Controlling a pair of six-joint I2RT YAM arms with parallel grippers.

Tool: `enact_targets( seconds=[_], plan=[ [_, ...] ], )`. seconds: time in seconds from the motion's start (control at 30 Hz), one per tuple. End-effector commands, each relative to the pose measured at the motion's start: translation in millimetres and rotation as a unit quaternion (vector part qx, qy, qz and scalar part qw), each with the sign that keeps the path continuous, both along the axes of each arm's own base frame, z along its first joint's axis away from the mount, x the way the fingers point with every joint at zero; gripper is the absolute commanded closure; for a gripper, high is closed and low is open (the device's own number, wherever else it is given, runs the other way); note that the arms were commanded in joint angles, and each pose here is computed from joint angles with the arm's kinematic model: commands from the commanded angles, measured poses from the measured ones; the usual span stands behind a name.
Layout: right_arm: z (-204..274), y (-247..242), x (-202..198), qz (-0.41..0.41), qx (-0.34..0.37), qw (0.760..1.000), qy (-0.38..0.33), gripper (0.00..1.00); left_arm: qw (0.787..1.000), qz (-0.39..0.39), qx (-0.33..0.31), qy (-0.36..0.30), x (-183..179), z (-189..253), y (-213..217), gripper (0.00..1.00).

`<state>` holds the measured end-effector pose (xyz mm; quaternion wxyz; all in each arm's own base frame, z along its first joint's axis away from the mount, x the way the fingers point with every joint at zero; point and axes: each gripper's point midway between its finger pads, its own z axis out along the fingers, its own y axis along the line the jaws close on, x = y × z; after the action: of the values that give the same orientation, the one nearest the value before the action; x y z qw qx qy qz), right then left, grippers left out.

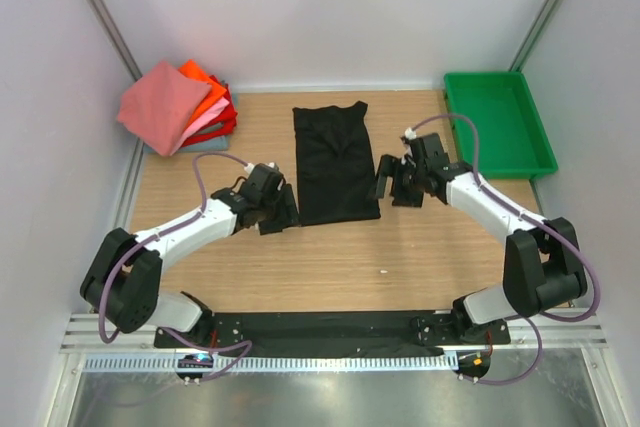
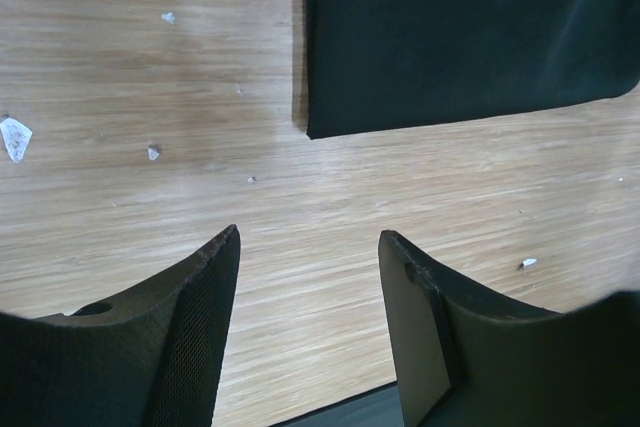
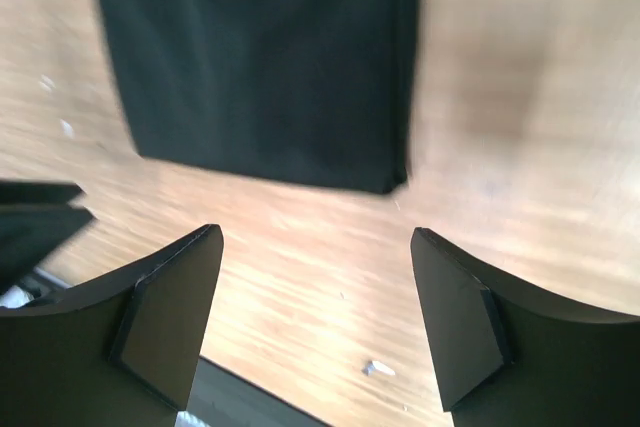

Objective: Fold and stack the t-shirts
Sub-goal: Fold the tshirt

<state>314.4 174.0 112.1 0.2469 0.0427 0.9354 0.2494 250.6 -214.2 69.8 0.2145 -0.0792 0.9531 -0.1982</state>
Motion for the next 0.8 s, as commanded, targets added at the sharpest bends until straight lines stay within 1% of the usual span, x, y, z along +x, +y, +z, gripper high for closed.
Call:
enact_targets(
  seconds=[0.0, 0.2, 0.37, 0.43, 0.6, 0.77],
  plan=[
    [-12, 8, -23, -0.001, 0.046, 0.999, 0.016, 0.18, 0.998, 0.024, -0.036, -0.04, 16, 7, -8, 0.41],
    [-27, 6, -29, -0.012, 0.045, 0.999, 0.028, 0.23, 0.997, 0.036, -0.052, -0.038, 19, -8, -13, 0.41],
    [-37, 6, -18, -0.018, 0.04, 0.999, 0.025, 0.25, 0.997, 0.041, -0.056, -0.041, 23, -14, -15, 0.41],
    [-46, 7, -14, -0.02, 0.037, 0.999, 0.035, 0.27, 0.997, 0.042, -0.054, -0.038, 25, -19, -15, 0.41],
    [-63, 9, -10, -0.024, 0.039, 0.998, 0.05, 0.34, 0.997, 0.045, -0.054, -0.038, 29, -24, -18, 0.42],
    [-77, 8, -9, -0.027, 0.034, 0.997, 0.061, 0.41, 0.997, 0.046, -0.051, -0.036, 31, -30, -19, 0.45]
  ],
)
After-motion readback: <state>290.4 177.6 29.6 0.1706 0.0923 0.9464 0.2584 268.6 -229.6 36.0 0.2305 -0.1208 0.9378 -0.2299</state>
